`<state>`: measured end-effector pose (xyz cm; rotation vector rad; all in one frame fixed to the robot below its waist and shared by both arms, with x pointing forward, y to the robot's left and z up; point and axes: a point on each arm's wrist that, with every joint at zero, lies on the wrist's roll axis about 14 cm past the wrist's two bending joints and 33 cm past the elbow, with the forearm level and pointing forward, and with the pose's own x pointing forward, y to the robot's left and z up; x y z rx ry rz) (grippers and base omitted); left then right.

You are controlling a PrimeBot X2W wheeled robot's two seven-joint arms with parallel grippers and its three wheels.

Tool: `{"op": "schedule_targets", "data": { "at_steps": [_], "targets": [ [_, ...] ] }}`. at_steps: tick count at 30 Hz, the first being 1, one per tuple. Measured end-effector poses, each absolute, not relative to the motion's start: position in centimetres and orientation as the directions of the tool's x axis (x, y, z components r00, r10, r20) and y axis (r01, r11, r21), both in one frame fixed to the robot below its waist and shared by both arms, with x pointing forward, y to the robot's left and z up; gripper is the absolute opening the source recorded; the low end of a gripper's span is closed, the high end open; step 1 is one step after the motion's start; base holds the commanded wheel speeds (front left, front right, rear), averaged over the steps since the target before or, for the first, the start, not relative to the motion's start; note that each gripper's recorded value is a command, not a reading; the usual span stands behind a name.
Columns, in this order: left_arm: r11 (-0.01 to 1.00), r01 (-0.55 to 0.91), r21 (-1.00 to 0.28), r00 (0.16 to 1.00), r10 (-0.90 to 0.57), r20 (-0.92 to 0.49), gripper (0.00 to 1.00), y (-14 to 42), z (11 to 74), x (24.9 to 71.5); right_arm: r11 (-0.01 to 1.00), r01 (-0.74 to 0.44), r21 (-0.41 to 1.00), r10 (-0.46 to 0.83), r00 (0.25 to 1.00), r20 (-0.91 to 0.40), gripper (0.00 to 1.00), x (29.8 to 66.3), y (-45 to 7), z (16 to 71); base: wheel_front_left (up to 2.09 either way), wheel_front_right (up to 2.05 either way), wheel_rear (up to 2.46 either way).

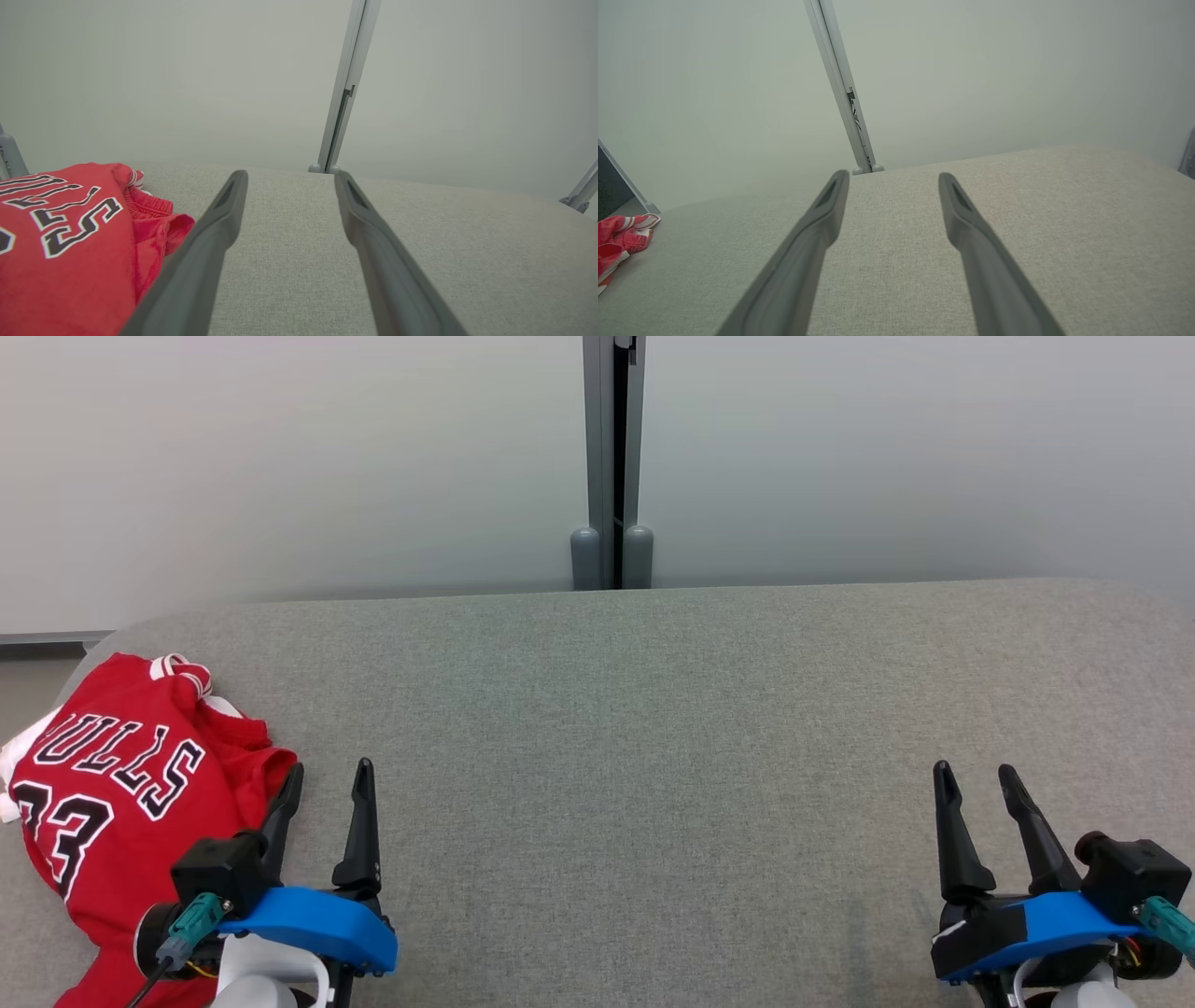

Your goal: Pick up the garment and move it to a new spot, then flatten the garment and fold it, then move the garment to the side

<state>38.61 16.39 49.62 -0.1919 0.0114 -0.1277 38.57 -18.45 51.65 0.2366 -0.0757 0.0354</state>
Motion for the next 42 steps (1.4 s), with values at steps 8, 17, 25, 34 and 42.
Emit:
{"op": "schedule_targets", "data": {
  "at_steps": [8, 17, 25, 34, 42],
  "targets": [
    [0.981, 0.131, -0.143, 0.991, -0.135, -0.022, 1.00, 16.4, 48.7, 38.5, 0.981, -0.048, 0.187, 0.035, 0.997, 0.074, 1.00, 38.5, -18.3, 51.2, 0.00, 0.00, 0.00],
    [0.985, 0.144, -0.096, 0.988, -0.148, -0.040, 1.00, 16.2, 47.9, 38.2, 0.988, -0.051, 0.147, 0.040, 0.996, 0.077, 1.00, 38.4, -18.2, 51.1, 0.00, 0.00, 0.00],
    [0.987, 0.145, -0.067, 0.988, -0.148, -0.041, 1.00, 16.3, 47.7, 38.3, 0.991, -0.055, 0.124, 0.046, 0.996, 0.076, 1.00, 38.4, -18.1, 50.9, 0.00, 0.00, 0.00],
    [0.990, 0.141, -0.027, 0.989, -0.141, -0.033, 1.00, 16.7, 47.8, 38.3, 0.994, -0.062, 0.088, 0.056, 0.996, 0.074, 1.00, 38.5, -17.9, 50.6, 0.00, 0.00, 0.00],
    [0.997, 0.059, -0.047, 0.998, -0.059, -0.013, 1.00, 19.3, 48.5, 37.7, 0.985, -0.146, 0.092, 0.138, 0.987, 0.087, 1.00, 39.5, -15.0, 51.0, 0.00, 0.00, 0.00]
  ]
}}
